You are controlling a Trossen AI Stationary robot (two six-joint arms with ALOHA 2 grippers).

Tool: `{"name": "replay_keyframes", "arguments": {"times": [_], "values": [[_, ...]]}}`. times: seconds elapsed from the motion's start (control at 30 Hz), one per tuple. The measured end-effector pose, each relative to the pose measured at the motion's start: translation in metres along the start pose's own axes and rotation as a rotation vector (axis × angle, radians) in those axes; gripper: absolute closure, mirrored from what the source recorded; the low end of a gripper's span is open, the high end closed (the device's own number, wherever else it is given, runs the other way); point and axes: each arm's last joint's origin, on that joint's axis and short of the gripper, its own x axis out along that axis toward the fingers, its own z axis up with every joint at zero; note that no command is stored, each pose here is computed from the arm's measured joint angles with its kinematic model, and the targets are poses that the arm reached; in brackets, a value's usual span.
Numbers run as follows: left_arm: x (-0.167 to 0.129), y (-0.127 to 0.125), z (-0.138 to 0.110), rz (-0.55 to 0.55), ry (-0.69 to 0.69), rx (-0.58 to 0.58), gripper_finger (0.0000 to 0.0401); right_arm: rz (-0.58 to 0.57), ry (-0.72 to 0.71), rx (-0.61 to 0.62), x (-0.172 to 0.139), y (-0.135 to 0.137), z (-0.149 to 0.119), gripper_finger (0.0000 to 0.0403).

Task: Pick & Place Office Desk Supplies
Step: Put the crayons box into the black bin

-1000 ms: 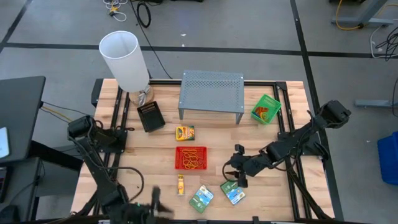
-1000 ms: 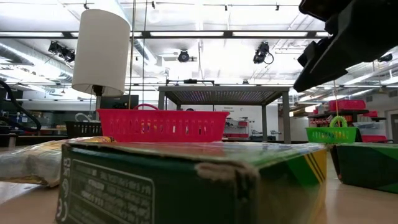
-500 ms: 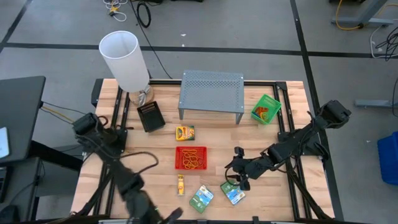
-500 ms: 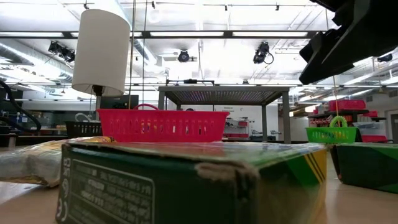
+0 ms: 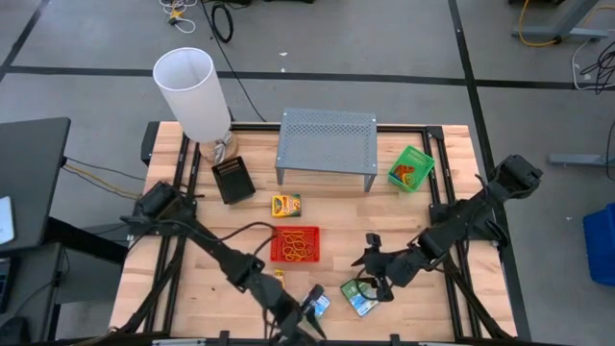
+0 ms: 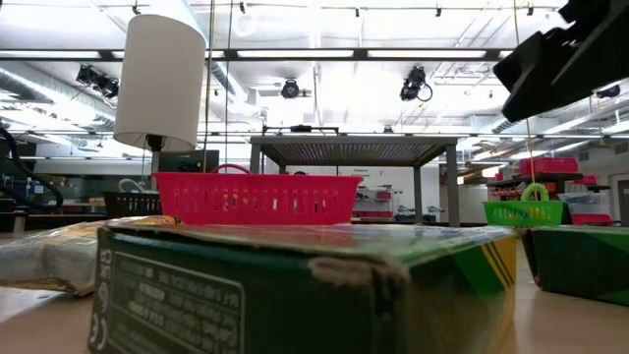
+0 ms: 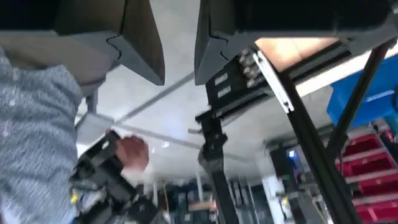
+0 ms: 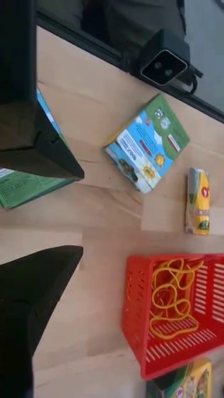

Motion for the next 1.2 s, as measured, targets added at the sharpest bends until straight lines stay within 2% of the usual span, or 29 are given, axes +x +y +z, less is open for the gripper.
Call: {"name": "replay_keyframes", "arguments": {"times": [0.13,0.23,0.37,0.6,0.9,1.07,1.2], "values": [[-0.017,0.001,-0.026,0.040,-0.113,-0.039,0.0308,-0.017,-0.025,-0.010,-0.002,0.005,-0.003,0.0208],[-0.044,-0.003,-0.053,0.146,-0.204,-0.076,0.0308,-0.005,-0.044,-0.003,-0.002,0.006,-0.007,0.0208],[-0.095,-0.008,-0.073,0.308,-0.246,-0.113,0.0308,-0.008,-0.037,0.016,-0.001,0.005,-0.010,0.0208],[-0.165,-0.014,-0.084,0.686,-0.130,-0.175,0.0308,-0.012,-0.038,0.019,-0.001,0.004,-0.009,0.0208],[-0.205,0.000,-0.094,1.221,0.054,-0.189,0.0308,-0.047,-0.038,0.023,0.001,-0.002,-0.008,0.0208],[-0.213,0.015,-0.094,1.342,0.128,-0.145,0.0308,-0.065,-0.031,0.028,0.003,-0.006,-0.007,0.0208],[-0.216,0.029,-0.101,1.323,0.175,-0.145,0.0308,-0.079,-0.009,0.023,0.004,-0.009,-0.009,0.0208]]}}
